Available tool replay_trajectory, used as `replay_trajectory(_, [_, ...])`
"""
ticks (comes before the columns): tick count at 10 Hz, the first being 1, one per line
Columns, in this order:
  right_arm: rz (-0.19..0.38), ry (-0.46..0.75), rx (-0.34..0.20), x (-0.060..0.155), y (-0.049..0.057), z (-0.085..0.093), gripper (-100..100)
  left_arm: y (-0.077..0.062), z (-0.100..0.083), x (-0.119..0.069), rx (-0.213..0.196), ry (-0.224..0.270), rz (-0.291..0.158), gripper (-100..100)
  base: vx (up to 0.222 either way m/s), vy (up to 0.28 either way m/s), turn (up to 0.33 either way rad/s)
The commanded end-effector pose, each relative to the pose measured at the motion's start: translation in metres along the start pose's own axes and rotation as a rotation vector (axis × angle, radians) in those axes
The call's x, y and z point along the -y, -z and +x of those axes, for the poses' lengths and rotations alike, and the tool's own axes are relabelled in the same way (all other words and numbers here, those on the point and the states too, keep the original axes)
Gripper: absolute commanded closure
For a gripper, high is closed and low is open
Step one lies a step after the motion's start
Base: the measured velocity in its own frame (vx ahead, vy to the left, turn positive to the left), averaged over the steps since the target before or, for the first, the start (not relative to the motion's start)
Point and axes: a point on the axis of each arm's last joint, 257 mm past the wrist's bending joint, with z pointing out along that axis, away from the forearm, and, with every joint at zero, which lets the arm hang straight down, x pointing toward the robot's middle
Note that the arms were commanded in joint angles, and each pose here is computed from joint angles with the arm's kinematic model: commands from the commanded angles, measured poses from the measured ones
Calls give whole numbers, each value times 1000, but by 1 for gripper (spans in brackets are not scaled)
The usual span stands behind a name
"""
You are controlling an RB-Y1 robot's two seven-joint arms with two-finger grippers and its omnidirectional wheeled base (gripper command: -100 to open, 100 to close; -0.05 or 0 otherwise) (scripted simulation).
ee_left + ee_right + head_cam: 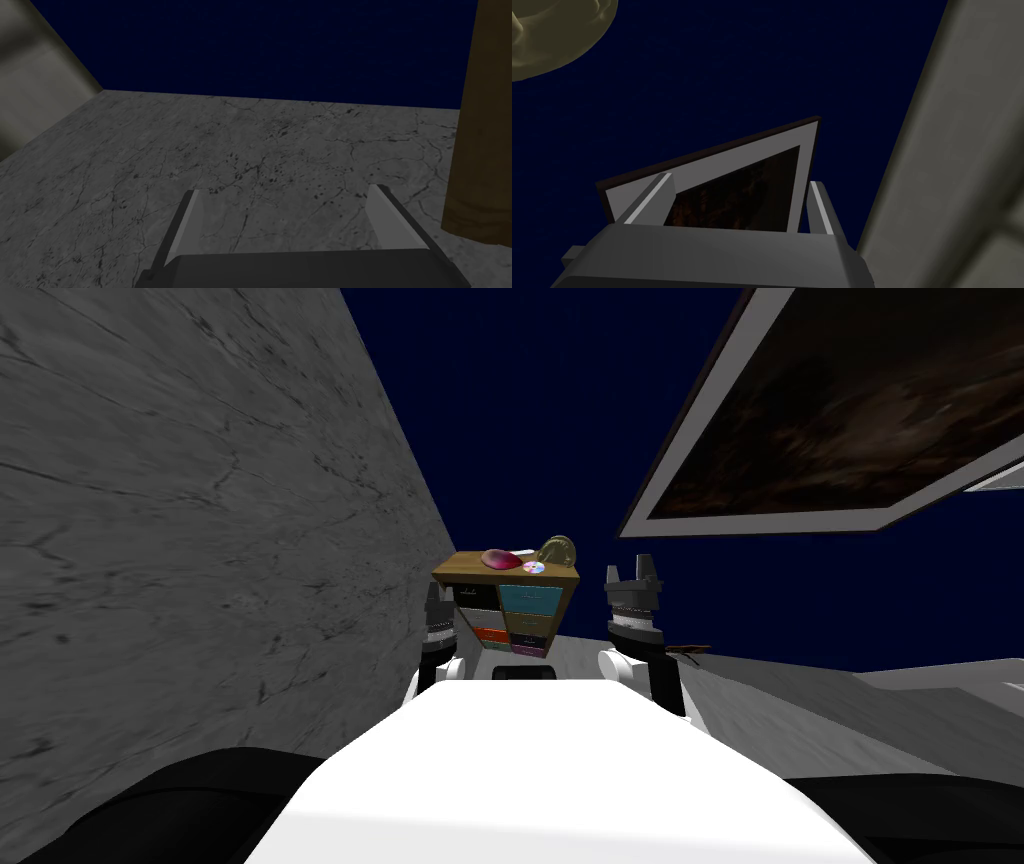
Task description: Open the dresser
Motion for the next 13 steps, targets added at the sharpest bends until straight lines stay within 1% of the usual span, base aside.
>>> replay_trajectory(1, [0, 0, 0, 0, 0, 0, 0, 0, 0, 0, 0, 0, 0, 0, 0, 0, 0])
replay_trajectory(9, [0, 0, 0, 0, 0, 0, 0, 0, 0, 0, 0, 0, 0, 0, 0, 0, 0])
replay_trajectory(10, [0, 0, 0, 0, 0, 0, 0, 2, 5, -4, -43, -17, -5, -100, 3, -16, -5])
replay_trajectory(13, [0, 0, 0, 0, 0, 0, 0, 8, 14, -20, -121, -49, -31, -100, -6, -45, -8])
